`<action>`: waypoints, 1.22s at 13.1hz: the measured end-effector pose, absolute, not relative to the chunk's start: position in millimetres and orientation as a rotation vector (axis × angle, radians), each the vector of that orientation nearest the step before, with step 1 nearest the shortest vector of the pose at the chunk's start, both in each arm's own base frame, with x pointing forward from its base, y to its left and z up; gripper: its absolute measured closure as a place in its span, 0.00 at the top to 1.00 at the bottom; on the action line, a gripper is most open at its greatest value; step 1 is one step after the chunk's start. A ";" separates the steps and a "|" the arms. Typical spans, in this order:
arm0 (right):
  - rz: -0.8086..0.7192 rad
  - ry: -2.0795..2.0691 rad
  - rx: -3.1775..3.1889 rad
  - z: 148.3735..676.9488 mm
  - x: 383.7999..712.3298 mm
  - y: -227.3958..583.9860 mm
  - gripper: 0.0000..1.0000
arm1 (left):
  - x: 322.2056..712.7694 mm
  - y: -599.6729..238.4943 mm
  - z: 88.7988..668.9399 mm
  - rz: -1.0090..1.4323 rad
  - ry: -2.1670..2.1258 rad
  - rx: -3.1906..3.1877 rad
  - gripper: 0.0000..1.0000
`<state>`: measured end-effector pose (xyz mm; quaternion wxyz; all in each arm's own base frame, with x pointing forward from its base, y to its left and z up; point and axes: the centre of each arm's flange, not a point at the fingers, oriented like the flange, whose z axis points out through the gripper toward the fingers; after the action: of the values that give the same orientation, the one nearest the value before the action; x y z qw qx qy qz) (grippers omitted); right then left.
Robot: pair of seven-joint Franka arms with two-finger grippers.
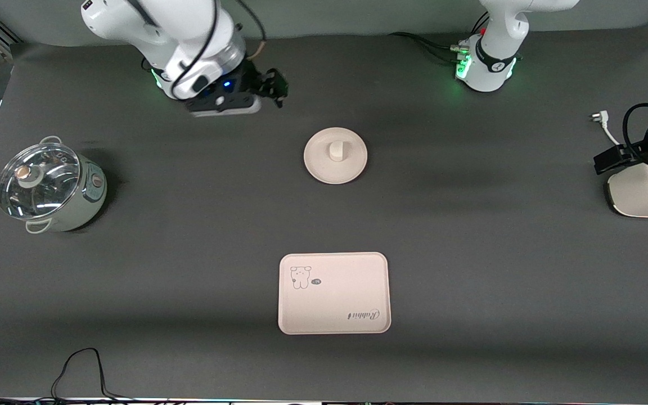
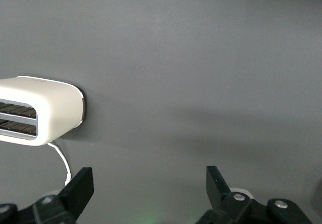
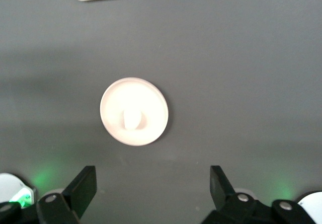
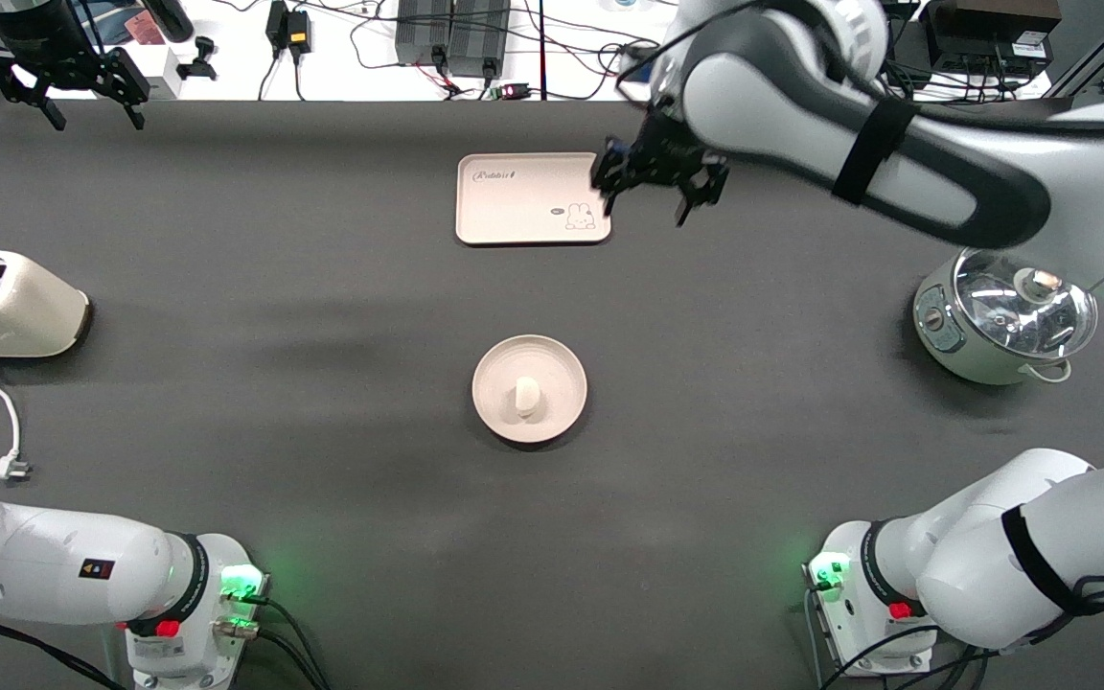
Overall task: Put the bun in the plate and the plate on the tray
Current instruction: 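Withdraw the left gripper while the right gripper moves toward the plate, then lower the right gripper to the plate rim and grip it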
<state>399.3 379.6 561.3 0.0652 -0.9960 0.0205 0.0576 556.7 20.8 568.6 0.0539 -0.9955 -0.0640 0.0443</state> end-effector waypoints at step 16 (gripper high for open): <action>0.037 0.047 -2.966 405.4 321.3 400.7 1.00 | 563.1 31.9 556.5 0.174 -0.227 -3.029 1.00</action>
<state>321.3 400.7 405.4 0.0874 -0.9960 0.0158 0.0123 563.1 31.9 556.5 0.0496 -0.9944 -0.0744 0.0571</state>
